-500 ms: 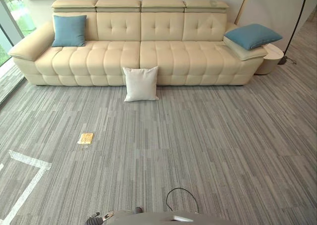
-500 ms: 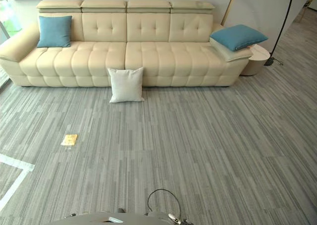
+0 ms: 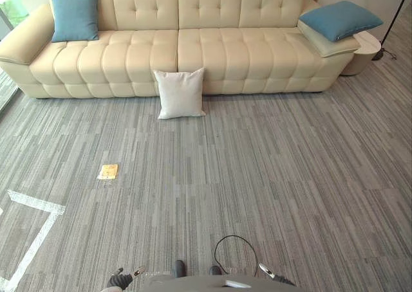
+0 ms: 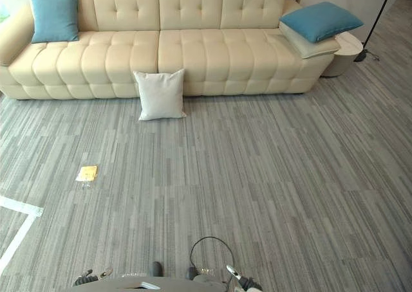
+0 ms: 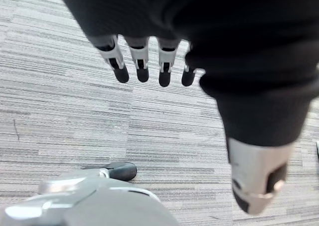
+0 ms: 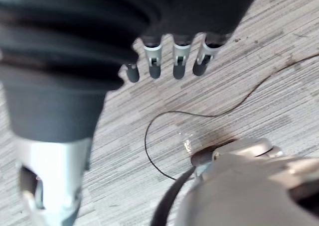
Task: Pick up cushions and gather them together orderly.
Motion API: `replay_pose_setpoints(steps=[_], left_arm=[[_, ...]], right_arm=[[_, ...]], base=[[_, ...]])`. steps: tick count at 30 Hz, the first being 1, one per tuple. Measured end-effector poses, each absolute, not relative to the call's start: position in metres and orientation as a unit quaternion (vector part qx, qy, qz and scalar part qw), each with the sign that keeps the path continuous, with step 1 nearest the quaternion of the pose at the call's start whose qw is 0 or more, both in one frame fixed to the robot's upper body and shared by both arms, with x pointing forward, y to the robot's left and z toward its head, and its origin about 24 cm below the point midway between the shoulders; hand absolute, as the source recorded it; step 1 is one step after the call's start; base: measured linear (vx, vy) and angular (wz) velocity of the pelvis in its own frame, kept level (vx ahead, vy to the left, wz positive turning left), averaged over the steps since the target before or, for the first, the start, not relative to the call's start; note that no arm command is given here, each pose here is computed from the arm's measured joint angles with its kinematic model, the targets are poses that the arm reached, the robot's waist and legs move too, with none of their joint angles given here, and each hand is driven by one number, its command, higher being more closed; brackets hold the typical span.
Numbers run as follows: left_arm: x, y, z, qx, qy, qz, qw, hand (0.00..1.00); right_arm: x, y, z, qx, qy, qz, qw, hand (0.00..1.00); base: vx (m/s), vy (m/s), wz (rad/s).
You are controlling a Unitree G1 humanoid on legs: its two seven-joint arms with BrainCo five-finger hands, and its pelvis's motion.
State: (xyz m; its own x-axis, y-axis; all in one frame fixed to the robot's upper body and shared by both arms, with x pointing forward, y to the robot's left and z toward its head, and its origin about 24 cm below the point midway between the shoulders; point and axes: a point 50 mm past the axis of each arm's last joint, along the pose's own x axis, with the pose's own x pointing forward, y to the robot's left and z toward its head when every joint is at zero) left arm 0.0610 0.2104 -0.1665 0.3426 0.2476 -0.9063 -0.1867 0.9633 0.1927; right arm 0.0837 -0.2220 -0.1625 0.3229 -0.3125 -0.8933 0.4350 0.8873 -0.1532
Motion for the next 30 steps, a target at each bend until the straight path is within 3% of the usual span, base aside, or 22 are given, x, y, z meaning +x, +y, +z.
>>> replay_pose_setpoints(steps=[14,19,30], left_arm=[[0.068,0.216,-0.164,0.026,0.548,0.143,0.823,0.00],[0.079,0.215,-0.162,0.016,0.533,0.152,0.832,0.00],[0.104,0.212,-0.154,-0.038,0.486,0.195,0.851,0.00]], right_arm=[[0.092,-0.218,-0.161,0.061,0.527,-0.225,0.817,0.00],[0.110,-0.202,-0.157,0.083,0.496,-0.216,0.837,0.00],[0.119,-0.207,-0.145,0.143,0.429,-0.269,0.850,0.00]], base=[[0.02,0.000,-0.06],[0.09,0.042,-0.33],[0.24,0.058,0.06]])
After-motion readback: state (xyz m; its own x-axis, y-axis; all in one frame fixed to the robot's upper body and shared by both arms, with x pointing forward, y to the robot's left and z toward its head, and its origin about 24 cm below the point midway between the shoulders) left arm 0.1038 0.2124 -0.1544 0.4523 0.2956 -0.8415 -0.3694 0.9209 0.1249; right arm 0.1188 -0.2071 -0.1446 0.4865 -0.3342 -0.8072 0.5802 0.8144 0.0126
